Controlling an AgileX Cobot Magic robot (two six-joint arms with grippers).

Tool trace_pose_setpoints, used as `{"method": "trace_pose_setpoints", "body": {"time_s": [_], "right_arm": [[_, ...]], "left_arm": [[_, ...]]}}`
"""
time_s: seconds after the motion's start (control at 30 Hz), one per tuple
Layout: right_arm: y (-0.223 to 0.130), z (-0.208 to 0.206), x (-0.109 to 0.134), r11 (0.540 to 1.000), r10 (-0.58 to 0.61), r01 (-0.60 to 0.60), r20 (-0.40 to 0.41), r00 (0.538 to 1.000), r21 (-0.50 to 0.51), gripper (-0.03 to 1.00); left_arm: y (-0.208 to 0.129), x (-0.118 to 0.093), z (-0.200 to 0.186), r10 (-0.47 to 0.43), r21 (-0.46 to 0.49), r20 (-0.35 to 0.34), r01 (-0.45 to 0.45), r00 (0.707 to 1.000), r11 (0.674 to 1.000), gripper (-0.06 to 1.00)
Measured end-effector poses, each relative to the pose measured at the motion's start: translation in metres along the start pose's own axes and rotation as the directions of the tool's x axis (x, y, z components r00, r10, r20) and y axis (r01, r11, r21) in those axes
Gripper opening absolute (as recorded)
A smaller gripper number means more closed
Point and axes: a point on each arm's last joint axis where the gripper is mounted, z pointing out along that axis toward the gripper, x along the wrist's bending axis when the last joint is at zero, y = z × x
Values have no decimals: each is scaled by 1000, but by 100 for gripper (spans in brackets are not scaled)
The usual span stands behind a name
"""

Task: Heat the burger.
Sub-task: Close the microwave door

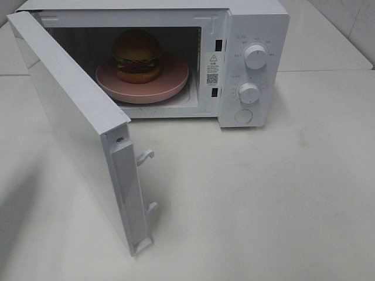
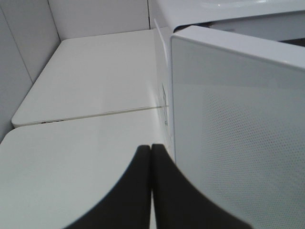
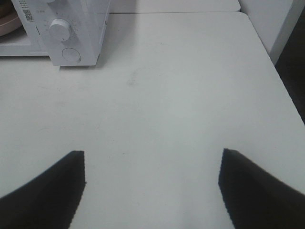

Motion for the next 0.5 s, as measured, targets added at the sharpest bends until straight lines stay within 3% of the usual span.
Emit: {"method": "trace_pose_setpoints", "body": {"time_s": [0.23,0.3,0.5], "right_arm": [[0,0,0,1000,0,0,0,1000,0,77],[0,0,0,1000,0,0,0,1000,0,77],[0,0,0,1000,0,0,0,1000,0,77]], "left_arm": [[-12,-6,15,25,-4,59,-24,998,1000,0],[-18,-12,23,-15,-20,118,18,993,1000,0],[-24,-20,33,-19,2,182,19,983,1000,0]]}}
